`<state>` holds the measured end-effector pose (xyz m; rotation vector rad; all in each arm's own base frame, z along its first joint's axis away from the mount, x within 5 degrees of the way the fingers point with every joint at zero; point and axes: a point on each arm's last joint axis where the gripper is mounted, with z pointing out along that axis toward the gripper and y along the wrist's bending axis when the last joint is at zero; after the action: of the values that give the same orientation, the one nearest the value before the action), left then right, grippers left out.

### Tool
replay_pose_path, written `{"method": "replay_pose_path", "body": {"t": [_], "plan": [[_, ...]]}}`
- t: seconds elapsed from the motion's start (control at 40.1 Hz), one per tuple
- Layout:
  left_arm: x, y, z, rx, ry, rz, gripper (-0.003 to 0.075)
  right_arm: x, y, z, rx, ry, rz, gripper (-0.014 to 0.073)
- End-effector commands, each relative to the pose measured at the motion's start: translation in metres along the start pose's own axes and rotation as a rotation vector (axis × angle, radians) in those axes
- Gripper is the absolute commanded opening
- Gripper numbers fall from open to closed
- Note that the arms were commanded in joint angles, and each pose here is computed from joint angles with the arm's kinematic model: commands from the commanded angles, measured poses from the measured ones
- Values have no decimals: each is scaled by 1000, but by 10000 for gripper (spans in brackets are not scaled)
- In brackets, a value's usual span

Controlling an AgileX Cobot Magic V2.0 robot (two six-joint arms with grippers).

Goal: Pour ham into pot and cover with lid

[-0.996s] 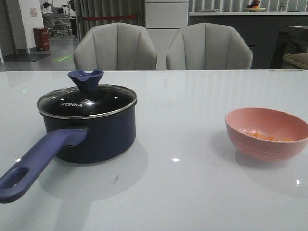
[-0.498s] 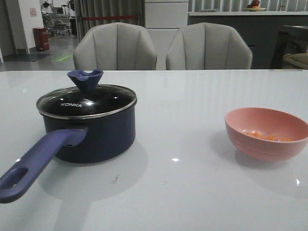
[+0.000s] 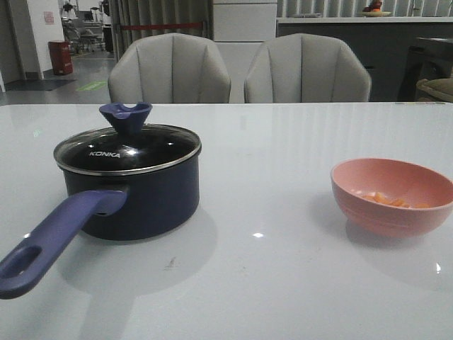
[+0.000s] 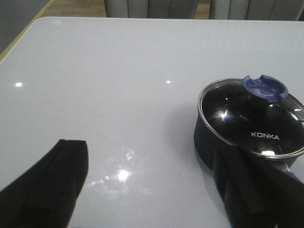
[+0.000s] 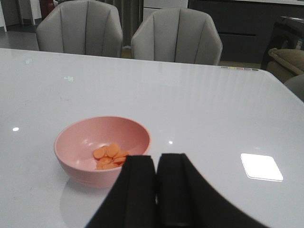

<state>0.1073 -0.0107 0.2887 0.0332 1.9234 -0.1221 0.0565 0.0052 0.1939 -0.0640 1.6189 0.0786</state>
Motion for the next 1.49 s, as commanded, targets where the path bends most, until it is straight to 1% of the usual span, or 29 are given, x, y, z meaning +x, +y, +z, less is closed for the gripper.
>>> {"method": "replay_pose_path", "body": {"t": [0.0,0.174,0.249,0.349,0.448,0.548,0.648,0.697,0.822,0.947,1.046,1.146,1.295,1.47], "plan": [[-29,-2,1,6,-62,-25,584,-10,0,-2,7,-110,-15,146],[-62,-5,17,16,87,-24,584,-10,0,-2,7,-110,-15,146],[-73,-7,30,26,170,-37,585,-10,0,-2,7,-110,-15,146],[-93,-10,47,49,249,-67,585,-10,0,-2,7,-110,-15,146],[-110,-13,65,66,293,-83,585,-10,0,-2,7,-110,-15,146],[-122,-20,89,94,353,-68,585,-10,0,-2,7,-110,-15,146],[-133,-35,111,143,406,-38,585,-10,0,-2,7,-110,-15,146],[-137,-43,122,164,440,-32,585,-10,0,-2,7,-110,-15,146],[-142,-66,151,167,532,-17,585,-10,0,-2,7,-110,-15,146],[-141,-93,176,132,607,58,585,-10,0,-2,7,-110,-15,146],[-140,-114,190,113,637,95,585,-10,0,-2,7,-110,-15,146],[-143,-133,203,124,645,72,585,-10,0,-2,7,-110,-15,146],[-144,-150,223,114,697,60,585,-10,0,-2,7,-111,-15,146],[-135,-155,242,66,801,52,585,-10,0,-2,7,-111,-15,146]]}}
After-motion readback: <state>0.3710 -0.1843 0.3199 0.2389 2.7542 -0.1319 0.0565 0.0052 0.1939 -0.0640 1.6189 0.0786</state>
